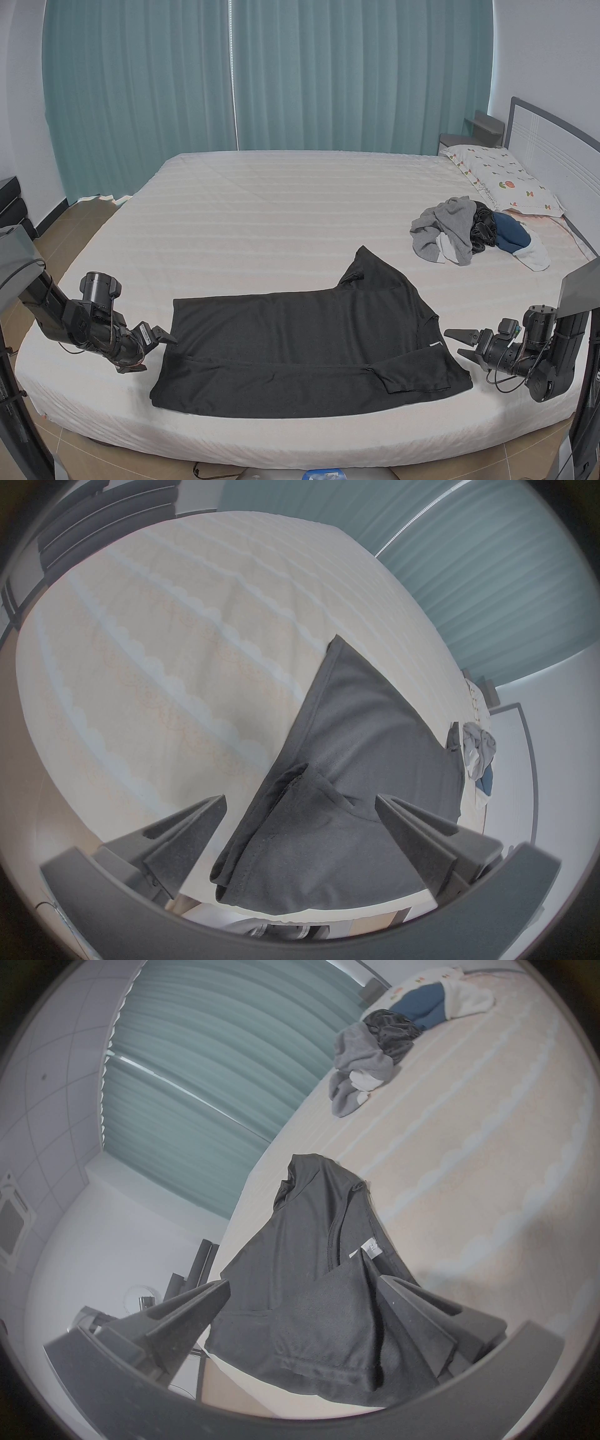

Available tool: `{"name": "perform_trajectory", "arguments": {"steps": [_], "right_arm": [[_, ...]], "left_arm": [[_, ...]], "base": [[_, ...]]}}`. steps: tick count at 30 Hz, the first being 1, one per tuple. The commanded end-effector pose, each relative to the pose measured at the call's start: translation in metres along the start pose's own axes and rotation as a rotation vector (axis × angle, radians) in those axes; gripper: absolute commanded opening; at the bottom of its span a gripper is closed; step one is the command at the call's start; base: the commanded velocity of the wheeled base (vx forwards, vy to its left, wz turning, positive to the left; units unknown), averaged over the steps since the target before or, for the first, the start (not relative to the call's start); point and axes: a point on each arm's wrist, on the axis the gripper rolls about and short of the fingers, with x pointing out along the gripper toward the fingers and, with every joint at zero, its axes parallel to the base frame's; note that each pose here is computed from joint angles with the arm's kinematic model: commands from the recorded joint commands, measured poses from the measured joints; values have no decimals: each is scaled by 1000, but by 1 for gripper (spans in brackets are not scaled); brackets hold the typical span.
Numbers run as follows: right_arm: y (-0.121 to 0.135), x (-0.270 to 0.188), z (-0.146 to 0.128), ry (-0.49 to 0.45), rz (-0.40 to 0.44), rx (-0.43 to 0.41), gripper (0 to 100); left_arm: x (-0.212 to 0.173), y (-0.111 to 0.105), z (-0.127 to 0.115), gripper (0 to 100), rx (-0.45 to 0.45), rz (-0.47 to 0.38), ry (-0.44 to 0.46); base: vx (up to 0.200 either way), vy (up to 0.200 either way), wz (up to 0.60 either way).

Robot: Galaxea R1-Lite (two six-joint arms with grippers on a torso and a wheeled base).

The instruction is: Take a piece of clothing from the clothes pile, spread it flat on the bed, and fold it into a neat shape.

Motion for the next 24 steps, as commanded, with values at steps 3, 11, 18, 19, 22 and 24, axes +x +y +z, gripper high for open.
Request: {"name": "perform_trajectory", "arguments": {"steps": [3,11,18,19,22,24], "right_arm": [[6,-3,1,-10,12,5,100],[4,-2,-2,-4,4,8,100],[6,-1,-4,7,9,9,100],[6,-1,-4,7,9,9,100],[6,-1,-4,6,8,9,100],[6,-1,-4,6,8,9,100]], "left_arm": [[-6,-1,-1,100,-1,-6,-6],[-7,-4,4,100,2,-19,-28],[-5,-18,26,100,0,-64,-86],[-5,-22,31,100,-3,-77,-98],[-1,-26,39,100,-4,-93,-106],[9,-28,46,100,7,-103,-114]], "base": [[200,0,0],[0,0,0],[0,0,0],[0,0,0],[0,0,0],[0,0,0]]}}
